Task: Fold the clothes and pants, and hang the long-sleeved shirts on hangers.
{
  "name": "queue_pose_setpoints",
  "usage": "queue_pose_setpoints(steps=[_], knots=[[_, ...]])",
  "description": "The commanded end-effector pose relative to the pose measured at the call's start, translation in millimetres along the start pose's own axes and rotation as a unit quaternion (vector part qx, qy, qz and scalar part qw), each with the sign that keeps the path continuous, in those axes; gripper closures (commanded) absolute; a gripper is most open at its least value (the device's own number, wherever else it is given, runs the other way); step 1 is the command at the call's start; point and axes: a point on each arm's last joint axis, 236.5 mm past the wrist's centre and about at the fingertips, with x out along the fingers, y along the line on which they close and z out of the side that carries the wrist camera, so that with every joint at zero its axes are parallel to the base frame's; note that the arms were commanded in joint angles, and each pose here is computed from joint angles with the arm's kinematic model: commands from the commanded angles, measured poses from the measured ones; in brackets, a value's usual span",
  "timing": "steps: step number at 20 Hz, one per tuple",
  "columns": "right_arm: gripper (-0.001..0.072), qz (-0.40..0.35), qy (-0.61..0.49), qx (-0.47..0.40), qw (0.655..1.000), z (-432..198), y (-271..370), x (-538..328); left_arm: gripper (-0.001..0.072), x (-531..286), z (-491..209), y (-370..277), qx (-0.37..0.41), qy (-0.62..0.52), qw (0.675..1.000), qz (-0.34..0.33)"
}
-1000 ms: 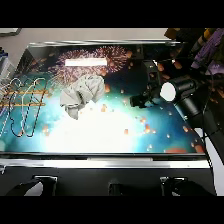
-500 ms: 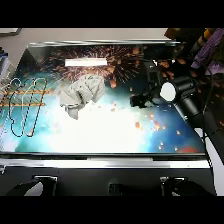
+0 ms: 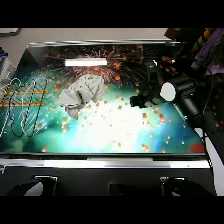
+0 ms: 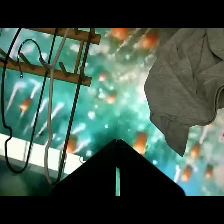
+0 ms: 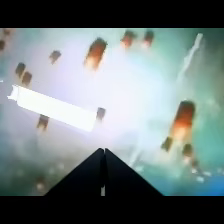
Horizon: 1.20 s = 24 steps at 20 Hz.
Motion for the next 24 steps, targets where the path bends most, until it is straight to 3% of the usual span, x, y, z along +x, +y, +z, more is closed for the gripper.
queue_pose_setpoints(steps=[1,15,16,17,19,20,24], knots=[[0.0679,0.000,0.000,0.000,1.000,0.2,-0.1,-0.4,0.0686,-0.7,17.0,-0.5,-0.001,-0.036,0.999,-0.001],[0.0679,0.001,-0.005,0.000,1.000,2.6,0.4,-0.4,0.0682,-10.7,73.4,-6.0,-0.002,-0.156,0.988,-0.014],[0.0679,0.001,-0.004,0.000,1.000,1.7,0.3,-0.4,0.0649,-7.3,72.8,-5.7,-0.003,-0.152,0.988,-0.013],[0.0679,0.001,-0.003,0.000,1.000,1.3,0.3,-0.4,0.0552,1.6,68.8,-5.5,-0.003,-0.138,0.990,-0.013],[0.0679,0.000,0.006,0.001,1.000,-2.8,-0.2,-0.4,0.0107,35.0,47.3,-11.4,-0.012,-0.076,0.997,-0.026],[0.0678,-0.001,0.012,0.001,1.000,-5.5,-0.7,-0.4,0.0016,58.2,33.5,-15.5,-0.016,-0.039,0.999,-0.030],[0.0676,-0.005,0.034,0.000,0.999,-15.8,-2.4,-0.9,0.0017,174.1,-26.0,-60.3,0.010,0.106,0.993,-0.058]])
